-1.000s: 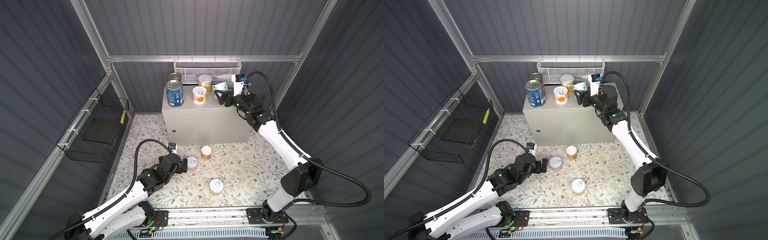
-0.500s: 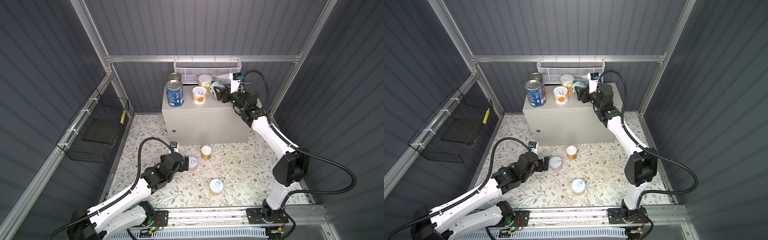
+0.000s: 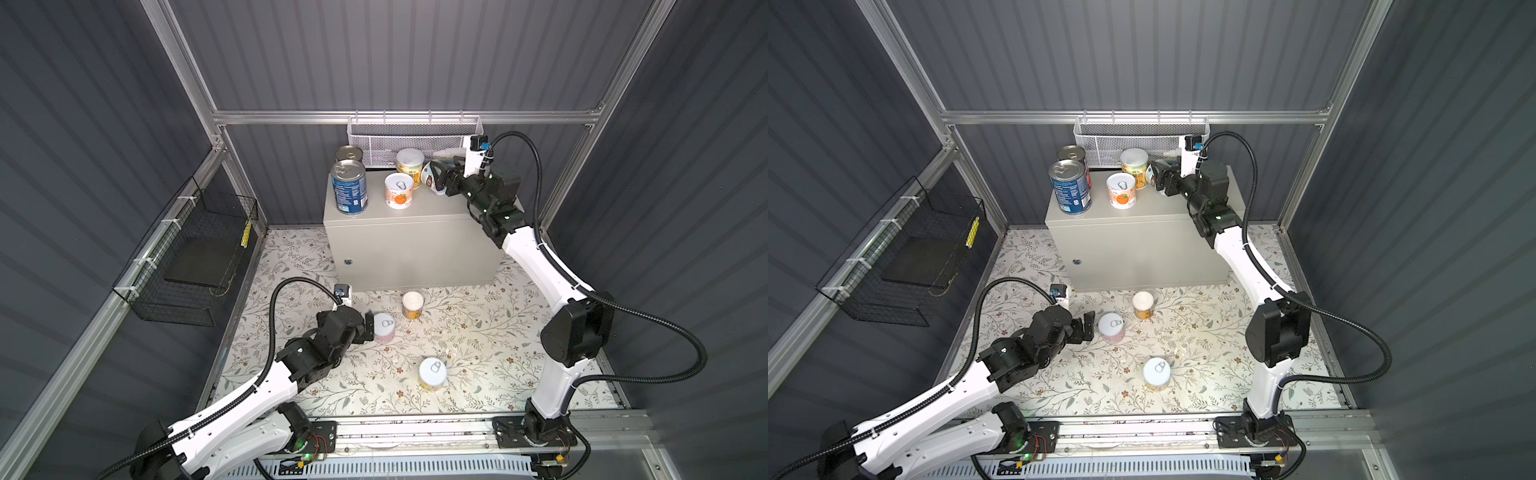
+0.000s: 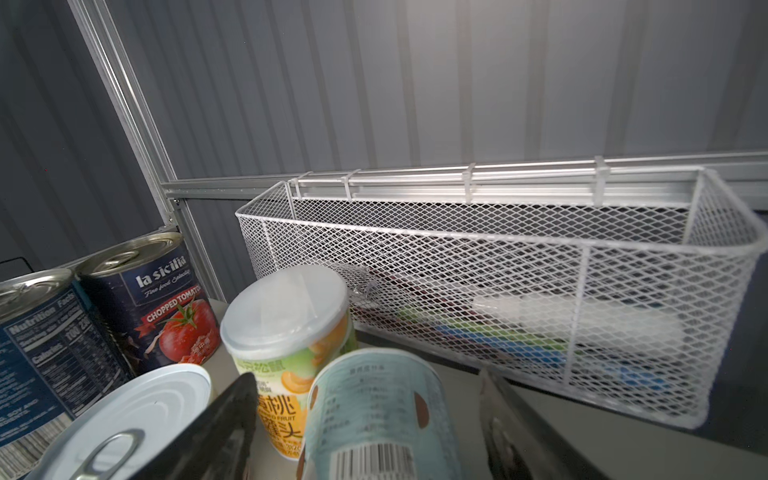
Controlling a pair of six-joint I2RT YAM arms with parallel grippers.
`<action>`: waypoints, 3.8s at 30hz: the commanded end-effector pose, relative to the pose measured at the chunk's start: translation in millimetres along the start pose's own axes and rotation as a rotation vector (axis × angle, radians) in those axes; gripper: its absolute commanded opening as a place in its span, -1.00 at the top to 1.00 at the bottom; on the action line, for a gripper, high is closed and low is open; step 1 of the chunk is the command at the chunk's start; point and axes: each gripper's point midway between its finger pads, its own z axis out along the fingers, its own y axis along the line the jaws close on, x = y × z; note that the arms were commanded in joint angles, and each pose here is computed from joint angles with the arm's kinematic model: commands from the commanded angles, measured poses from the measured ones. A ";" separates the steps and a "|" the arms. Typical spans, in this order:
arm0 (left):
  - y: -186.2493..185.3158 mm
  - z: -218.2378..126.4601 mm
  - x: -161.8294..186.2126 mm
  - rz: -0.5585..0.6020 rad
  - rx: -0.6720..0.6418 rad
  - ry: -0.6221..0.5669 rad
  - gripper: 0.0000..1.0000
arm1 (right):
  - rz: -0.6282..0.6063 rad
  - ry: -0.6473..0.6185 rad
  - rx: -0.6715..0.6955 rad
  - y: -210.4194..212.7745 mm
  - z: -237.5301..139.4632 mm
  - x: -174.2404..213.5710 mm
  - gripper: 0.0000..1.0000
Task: Place and organize the canned foods onto the counter
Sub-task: 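Hold the can above the cabinet with the right gripper while the left gripper rises, then close the left gripper on the pale green-blue can held by the right gripper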
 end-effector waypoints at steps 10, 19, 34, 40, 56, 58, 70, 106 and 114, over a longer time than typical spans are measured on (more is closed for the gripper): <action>4.3 -0.3 3.1 -0.023 -0.009 -0.002 -0.99 | -0.007 0.319 0.052 -5.2 -23.8 3.5 -0.81; 9.4 -3.7 5.3 -0.028 -0.013 -0.012 -0.99 | -0.005 0.412 -0.014 -0.2 -36.0 -0.8 -0.97; 13.2 -4.3 8.8 -0.030 -0.028 -0.007 -1.00 | 0.061 0.475 -0.073 -2.3 -12.3 50.8 -0.98; 13.7 -2.3 10.1 -0.023 -0.037 0.000 -1.00 | 0.089 0.460 -0.086 -3.5 -3.1 61.9 -0.98; 11.0 5.4 14.2 -0.008 -0.046 0.017 -0.99 | 0.072 0.444 -0.118 -0.1 6.1 74.4 -0.55; 10.6 5.2 13.3 -0.010 -0.044 0.016 -0.99 | 0.067 0.424 -0.139 5.4 3.2 69.1 -0.49; -8.4 -12.9 -16.2 -0.042 0.029 0.041 -1.00 | 0.034 0.254 -0.197 29.0 -32.7 23.3 -0.39; -221.3 -76.7 -246.2 -0.537 0.914 -0.247 -0.99 | -0.014 -0.055 -0.330 88.1 -192.8 -3.9 -0.45; -244.5 -73.9 -242.1 -0.500 0.948 -0.233 -1.00 | 0.069 -0.075 -0.418 103.0 -203.1 -12.7 -0.43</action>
